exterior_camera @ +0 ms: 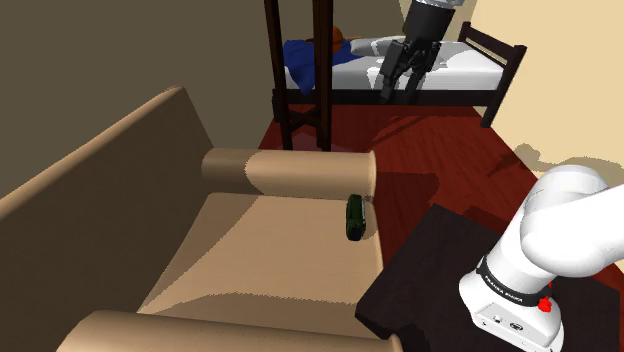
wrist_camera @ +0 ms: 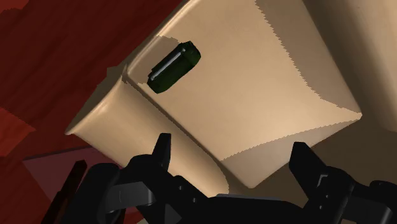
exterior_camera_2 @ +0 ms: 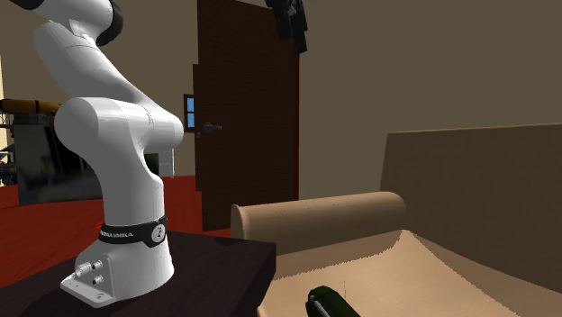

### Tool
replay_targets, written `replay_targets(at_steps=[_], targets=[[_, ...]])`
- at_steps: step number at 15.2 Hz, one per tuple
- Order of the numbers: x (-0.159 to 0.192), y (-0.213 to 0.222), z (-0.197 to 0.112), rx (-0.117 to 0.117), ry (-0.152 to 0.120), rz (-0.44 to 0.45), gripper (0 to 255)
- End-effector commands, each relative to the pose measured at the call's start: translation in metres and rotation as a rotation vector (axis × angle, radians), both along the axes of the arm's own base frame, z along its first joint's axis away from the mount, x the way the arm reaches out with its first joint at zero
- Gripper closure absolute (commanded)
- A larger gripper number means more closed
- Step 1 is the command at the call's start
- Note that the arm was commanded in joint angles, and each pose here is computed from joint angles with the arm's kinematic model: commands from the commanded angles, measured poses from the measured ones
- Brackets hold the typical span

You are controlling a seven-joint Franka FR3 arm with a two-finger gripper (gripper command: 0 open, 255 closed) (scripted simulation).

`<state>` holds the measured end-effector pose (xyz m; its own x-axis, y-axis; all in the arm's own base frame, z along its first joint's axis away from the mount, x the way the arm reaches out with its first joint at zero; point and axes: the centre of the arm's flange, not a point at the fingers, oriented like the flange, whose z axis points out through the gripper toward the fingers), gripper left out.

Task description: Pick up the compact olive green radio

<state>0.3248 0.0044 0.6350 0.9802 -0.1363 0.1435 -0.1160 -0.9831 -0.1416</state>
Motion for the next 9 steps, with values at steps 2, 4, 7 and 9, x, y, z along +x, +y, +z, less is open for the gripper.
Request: replay_targets(at_steps=[2,4,7,9], targets=[[0.005,0.000,-0.012,0.000,0.005,-0.017,0],[0.015,-0.001,-0.037,0.001,0.016,-0.052,0],[0.029,-0.003,-0.074,0.001,0.031,-0.104,0],[0.038,-0.005,-0.099,0.002,0.042,-0.138,0]])
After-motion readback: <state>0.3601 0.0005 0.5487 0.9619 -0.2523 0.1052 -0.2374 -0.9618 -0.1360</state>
